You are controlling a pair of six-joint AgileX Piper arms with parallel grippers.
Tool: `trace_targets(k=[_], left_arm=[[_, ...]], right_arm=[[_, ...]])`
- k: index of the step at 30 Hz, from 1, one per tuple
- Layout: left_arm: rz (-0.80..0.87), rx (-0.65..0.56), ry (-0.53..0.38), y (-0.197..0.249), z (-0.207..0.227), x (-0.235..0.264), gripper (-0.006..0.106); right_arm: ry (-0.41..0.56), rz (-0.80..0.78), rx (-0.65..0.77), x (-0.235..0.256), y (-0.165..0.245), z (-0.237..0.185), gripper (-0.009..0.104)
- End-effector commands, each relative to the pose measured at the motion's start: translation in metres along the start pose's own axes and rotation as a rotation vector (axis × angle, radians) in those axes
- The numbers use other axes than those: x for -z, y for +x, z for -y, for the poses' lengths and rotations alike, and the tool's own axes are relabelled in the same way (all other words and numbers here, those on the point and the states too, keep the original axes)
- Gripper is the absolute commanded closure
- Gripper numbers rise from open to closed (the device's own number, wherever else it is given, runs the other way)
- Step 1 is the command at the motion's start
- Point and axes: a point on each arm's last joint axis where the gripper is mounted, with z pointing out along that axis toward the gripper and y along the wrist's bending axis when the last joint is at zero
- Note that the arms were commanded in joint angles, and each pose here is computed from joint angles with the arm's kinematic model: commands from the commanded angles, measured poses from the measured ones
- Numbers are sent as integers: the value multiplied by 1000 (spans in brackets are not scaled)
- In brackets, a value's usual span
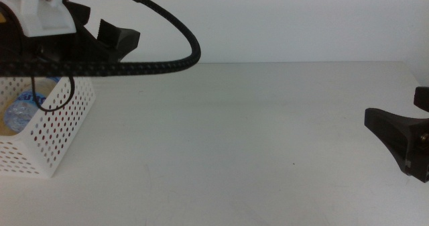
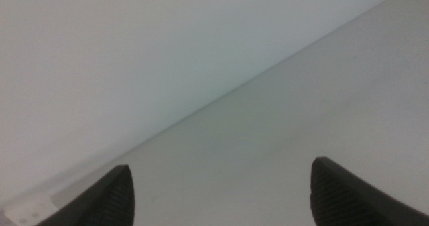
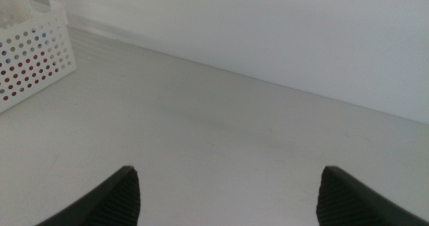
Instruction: Use arms to grab the bottles and put them into the dustbin to the left of the table.
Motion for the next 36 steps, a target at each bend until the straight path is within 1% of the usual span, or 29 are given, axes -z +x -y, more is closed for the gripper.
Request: trace_targets(k=[1,5,8,12,14,16,19,22,27,33,36], left_arm=[[148,9,-61,-21,-6,12,18],[257,-7,-122,-30,-11,18,18],[283,-21,-143,-25,-10,24,18],[243,-30,-137,0,-4,32,18],[228,-29,-133,15,1,40,18],[215,-28,-135,29,4,47,18],[191,-15,-184,56,3,62,18],[174,6,-268,88,2,81,18],[208,20,-392,132,13,112,18],[267,16,-457,185,34,126,18],[267,17,-460,208,40,123,18]], right_arm=[[-4,100,14,3,-16,0,23],[-3,128,11,4,-19,0,23],[25,155,-45,4,-21,6,23],[114,172,-164,6,-22,22,23],[165,203,-169,12,-24,29,23],[197,237,-163,20,-26,32,23],[227,295,-163,36,-25,33,23],[258,330,-163,52,-6,31,23],[289,313,-170,61,52,27,23],[287,354,-167,69,103,21,23],[289,363,-156,67,122,20,23]])
